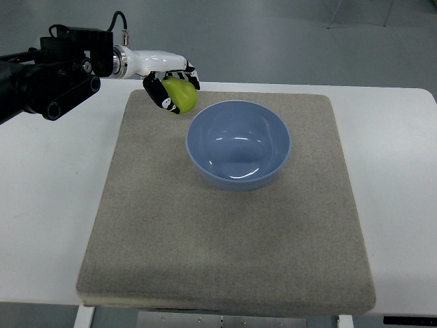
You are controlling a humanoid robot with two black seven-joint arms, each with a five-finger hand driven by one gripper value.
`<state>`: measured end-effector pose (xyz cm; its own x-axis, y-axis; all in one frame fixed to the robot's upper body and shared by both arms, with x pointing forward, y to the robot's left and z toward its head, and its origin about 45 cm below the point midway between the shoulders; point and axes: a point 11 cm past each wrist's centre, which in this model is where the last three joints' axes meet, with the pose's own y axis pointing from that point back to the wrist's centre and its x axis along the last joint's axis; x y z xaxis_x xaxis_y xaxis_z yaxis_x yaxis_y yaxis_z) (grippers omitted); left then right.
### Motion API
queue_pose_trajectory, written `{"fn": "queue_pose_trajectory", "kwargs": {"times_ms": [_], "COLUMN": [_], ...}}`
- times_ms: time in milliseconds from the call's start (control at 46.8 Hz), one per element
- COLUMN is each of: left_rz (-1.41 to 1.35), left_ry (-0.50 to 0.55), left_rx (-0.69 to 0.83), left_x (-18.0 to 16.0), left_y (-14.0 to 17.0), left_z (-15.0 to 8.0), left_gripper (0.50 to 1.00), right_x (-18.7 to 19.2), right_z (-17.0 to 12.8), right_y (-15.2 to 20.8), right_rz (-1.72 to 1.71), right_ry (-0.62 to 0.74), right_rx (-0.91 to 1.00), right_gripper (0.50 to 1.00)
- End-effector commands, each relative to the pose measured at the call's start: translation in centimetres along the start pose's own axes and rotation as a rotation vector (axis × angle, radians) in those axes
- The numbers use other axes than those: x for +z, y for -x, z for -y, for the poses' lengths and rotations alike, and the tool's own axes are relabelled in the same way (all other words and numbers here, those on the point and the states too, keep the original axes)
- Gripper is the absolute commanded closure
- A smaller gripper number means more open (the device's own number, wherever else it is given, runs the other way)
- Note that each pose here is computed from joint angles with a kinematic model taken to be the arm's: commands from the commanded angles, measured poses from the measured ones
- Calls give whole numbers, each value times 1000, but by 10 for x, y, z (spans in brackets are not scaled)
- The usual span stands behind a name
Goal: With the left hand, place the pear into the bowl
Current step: 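Carry the pear with the left hand over the blue bowl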
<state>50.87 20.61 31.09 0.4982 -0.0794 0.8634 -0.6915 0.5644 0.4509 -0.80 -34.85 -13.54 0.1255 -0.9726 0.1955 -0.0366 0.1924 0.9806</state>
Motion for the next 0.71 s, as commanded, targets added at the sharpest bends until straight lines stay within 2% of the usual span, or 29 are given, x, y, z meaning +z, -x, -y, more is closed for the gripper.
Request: {"fn": "queue_pose_trajectory", "kwargs": {"times_ms": [0, 235, 471, 684], "left_rz": [10, 13, 38, 47], "left_ry": [40, 166, 278, 304], "left_rx": [6, 46, 27, 9], "left_x": [14, 57, 97, 107], "left_y": [-6, -25, -22, -14], "left_z": [2, 4, 7, 9], "left_gripper": [894, 894, 892, 892], "right_x": [0, 0, 0, 0], "right_z": [0, 0, 0, 0], "right_y": [0, 0, 0, 0], "right_rz": [0, 0, -2, 0], "right_ry": [0, 0, 0, 0], "right_rx": [0, 0, 0, 0], "right_gripper": [574, 576, 576, 576]}}
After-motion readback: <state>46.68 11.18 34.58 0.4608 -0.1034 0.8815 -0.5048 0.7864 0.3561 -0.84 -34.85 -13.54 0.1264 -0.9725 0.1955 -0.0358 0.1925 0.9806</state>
